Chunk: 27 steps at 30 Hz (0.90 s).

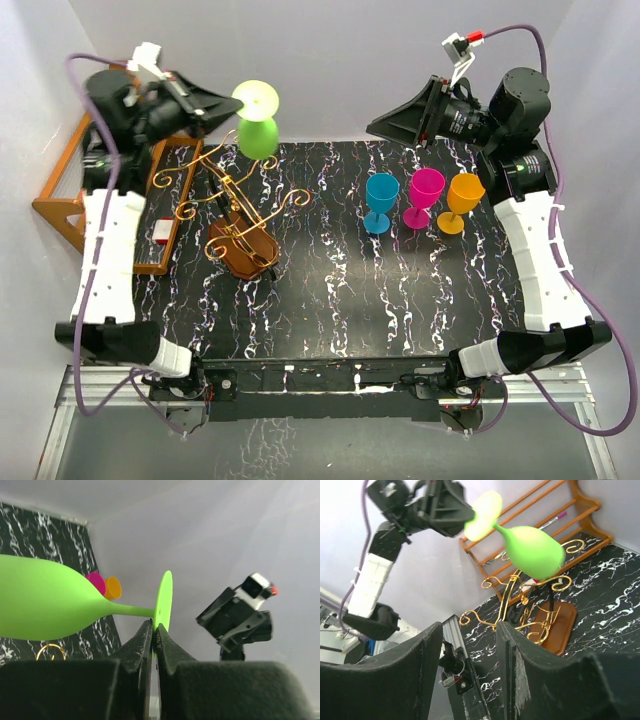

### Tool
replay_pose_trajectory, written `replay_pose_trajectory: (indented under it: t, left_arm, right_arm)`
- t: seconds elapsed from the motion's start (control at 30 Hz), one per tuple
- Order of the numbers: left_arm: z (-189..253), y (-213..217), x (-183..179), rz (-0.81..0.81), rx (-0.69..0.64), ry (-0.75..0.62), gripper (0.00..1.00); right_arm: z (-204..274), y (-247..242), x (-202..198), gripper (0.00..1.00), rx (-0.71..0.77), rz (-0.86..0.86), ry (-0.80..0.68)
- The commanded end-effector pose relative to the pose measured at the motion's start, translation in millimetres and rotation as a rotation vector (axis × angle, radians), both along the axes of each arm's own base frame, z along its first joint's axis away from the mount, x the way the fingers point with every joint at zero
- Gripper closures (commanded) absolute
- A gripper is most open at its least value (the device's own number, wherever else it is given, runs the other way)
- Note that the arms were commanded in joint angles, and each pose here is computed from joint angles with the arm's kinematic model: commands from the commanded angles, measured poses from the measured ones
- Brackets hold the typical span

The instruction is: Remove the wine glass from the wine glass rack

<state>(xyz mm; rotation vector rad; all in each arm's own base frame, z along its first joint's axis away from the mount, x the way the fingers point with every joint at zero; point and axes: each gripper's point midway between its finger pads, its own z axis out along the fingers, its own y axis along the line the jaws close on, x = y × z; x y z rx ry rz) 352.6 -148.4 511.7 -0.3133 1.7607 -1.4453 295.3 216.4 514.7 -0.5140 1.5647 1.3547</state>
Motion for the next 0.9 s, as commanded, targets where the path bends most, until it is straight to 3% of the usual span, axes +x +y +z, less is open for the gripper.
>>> replay_pose_trajectory:
  t: [0.0,0.27,0.53,0.87]
  left_arm:
    - [-14.2,-46.9,0.1,-0.057,0.109,-0.050,1.00]
    - [-17.6,-93.2,-13.4,-0.218,0.136,-0.100,1.00]
    - [-14.9,-138.1,-36.4,-0.390,0.148,-0.145,1.00]
    - [-14.8,-165.5,-55.8,-0.496,0.159,-0.173,1.00]
  right_arm:
    - [17.7,4.2,-24.1,0.51,-0.005,0.085,-0.041]
    - [-8.4,15.7,-48.3,0.46,-0.030,0.234,0.054]
    - [-40.3,24.5,-38.0,0.48,-0.075,0.260,0.165]
    - [-42.0,30.2,-32.7,0.49,-0.086,0.266,0.166]
